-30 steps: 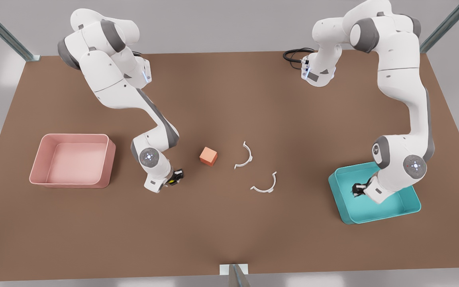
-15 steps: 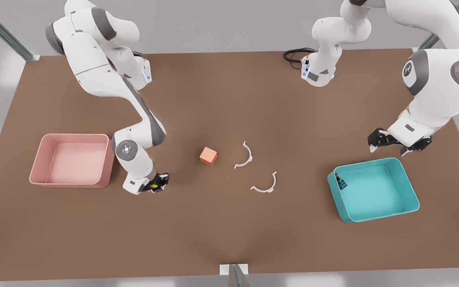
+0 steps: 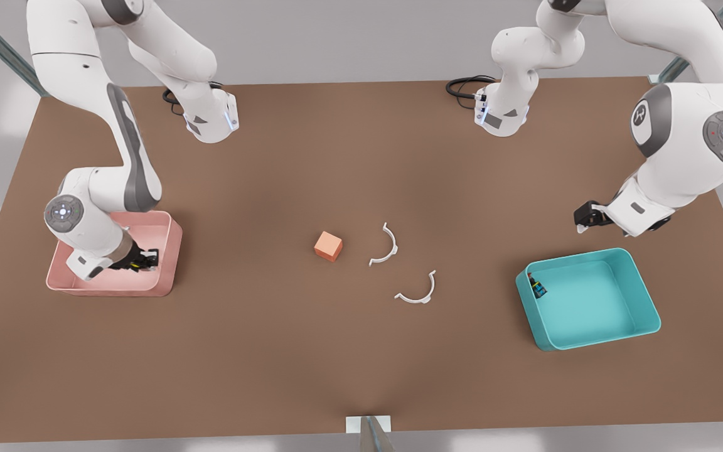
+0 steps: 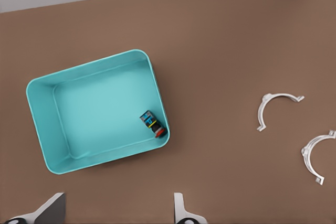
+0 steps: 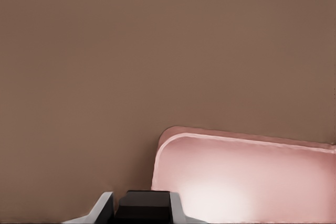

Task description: Place the red button in the blue storage box with the left arm, and place the yellow button in the pink storage box with the right arm

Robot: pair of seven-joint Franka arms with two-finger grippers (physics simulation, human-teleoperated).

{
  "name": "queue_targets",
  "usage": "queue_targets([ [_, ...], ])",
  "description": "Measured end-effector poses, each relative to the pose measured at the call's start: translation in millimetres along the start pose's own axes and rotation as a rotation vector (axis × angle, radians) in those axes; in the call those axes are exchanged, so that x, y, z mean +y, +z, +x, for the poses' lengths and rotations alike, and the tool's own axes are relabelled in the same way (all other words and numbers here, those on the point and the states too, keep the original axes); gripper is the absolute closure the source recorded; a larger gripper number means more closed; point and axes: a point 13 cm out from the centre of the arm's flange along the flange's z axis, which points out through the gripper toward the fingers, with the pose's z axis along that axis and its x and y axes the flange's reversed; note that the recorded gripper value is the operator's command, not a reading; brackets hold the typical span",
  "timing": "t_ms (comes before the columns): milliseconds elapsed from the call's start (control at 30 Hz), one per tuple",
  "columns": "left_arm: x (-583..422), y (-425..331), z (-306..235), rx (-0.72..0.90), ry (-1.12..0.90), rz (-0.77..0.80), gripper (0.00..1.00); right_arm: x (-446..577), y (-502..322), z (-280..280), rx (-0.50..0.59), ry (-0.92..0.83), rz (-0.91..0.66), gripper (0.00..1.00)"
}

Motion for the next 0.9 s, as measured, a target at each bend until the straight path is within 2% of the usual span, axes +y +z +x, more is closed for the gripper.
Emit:
queue_targets([
  [233, -0.2, 4.8, 0.3, 0.012, -0.012, 0.001, 0.00, -62.2, 22.5, 64.6, 0.085, 0.015, 0.000, 0.60],
  [267, -0.1, 5.2, 0.3, 0.013, -0.013, 0.001, 0.00, -66.4, 26.9, 69.6, 0.095, 0.011, -0.005, 0.49],
  [333, -0.1, 5.0, 0.3, 0.013, -0.016, 0.001, 0.00, -73.0, 31.9, 74.9, 0.108, -0.003, -0.003, 0.00],
  [467, -0.2, 4.9, 0.3, 0.014, -0.020, 0.002, 0.00, -88.8, 5.0, 29.4, 0.069, -0.033, 0.008, 0.00],
  [533, -0.3, 4.9, 0.4, 0.014, -0.022, 0.002, 0.00, -76.7, -54.6, -32.7, -0.044, -0.079, 0.025, 0.00],
  [600, -0.4, 4.0, 0.0, 0.012, -0.024, 0.002, 0.00, -0.4, -131.5, -94.7, -0.177, -0.191, 0.039, 0.00],
  [633, -0.4, 3.1, -0.5, 0.010, -0.024, 0.003, 0.00, 41.9, -185.5, -108.2, -0.248, -0.234, 0.052, 0.00],
  [667, -0.5, 2.2, -2.3, 0.007, -0.025, 0.003, 0.00, 73.2, -225.7, -90.5, -0.273, -0.254, 0.073, 0.00],
  [700, -0.7, 1.2, -3.9, 0.004, -0.025, 0.003, 0.00, 95.6, -240.9, -67.2, -0.254, -0.262, 0.083, 0.00],
  [767, -1.5, 1.4, -5.3, 0.003, -0.025, 0.004, 0.00, 126.7, -274.5, -71.7, -0.231, -0.262, 0.058, 0.01],
  [900, -1.9, 0.8, -5.7, 0.003, -0.027, 0.004, 0.00, 66.8, -261.9, -56.9, -0.103, -0.102, 0.031, 0.00],
])
